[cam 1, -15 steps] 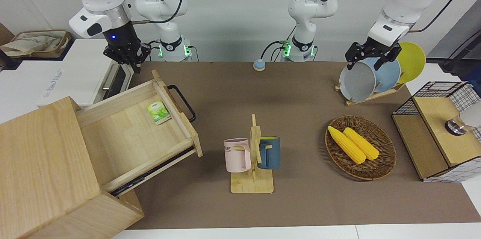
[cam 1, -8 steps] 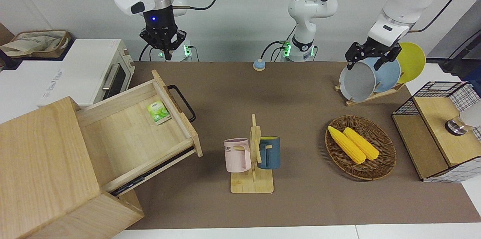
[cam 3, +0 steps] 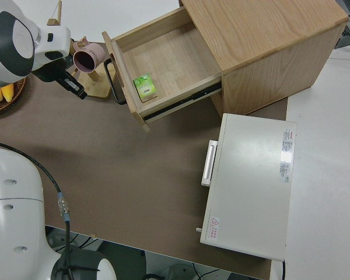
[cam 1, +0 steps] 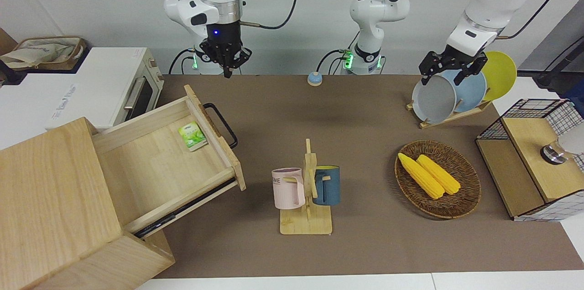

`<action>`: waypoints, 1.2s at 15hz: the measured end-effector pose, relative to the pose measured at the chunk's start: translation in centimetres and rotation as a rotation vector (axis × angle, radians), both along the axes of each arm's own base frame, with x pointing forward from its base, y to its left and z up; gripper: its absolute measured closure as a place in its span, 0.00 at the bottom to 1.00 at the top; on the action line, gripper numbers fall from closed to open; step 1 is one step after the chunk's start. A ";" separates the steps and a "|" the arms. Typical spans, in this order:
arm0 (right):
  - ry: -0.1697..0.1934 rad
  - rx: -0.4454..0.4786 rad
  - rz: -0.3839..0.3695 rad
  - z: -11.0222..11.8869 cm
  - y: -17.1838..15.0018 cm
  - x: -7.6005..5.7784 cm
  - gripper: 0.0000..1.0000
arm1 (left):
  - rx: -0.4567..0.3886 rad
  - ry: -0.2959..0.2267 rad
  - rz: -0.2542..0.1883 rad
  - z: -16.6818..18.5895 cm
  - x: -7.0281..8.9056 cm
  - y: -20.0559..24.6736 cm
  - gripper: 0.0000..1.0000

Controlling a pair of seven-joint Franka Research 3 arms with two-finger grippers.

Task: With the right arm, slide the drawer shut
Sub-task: 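Push the wooden drawer away from the robot with the right arm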

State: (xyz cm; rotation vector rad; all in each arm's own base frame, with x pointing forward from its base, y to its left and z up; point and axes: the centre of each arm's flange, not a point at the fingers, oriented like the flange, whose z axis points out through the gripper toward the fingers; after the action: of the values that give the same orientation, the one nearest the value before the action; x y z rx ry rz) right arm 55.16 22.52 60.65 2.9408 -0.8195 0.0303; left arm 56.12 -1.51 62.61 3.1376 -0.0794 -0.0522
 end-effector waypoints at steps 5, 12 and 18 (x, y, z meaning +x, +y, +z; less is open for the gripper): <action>0.005 0.005 -0.208 -4.2 0.4 1.5 0.99 | 0.000 0.000 0.000 0.0 0.0 0.0 0.00; -0.002 0.025 -0.314 -9.2 -0.2 4.4 0.99 | 0.000 0.000 0.000 0.0 0.0 0.0 0.00; 0.012 0.026 -0.356 -11.6 -1.9 6.1 0.99 | 0.000 0.000 0.000 0.0 0.0 0.0 0.00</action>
State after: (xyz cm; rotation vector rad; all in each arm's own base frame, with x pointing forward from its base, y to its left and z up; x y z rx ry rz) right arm 61.23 20.58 49.05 2.7679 -1.3343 -0.0217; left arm 56.12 -1.51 62.61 3.1376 -0.0794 -0.0522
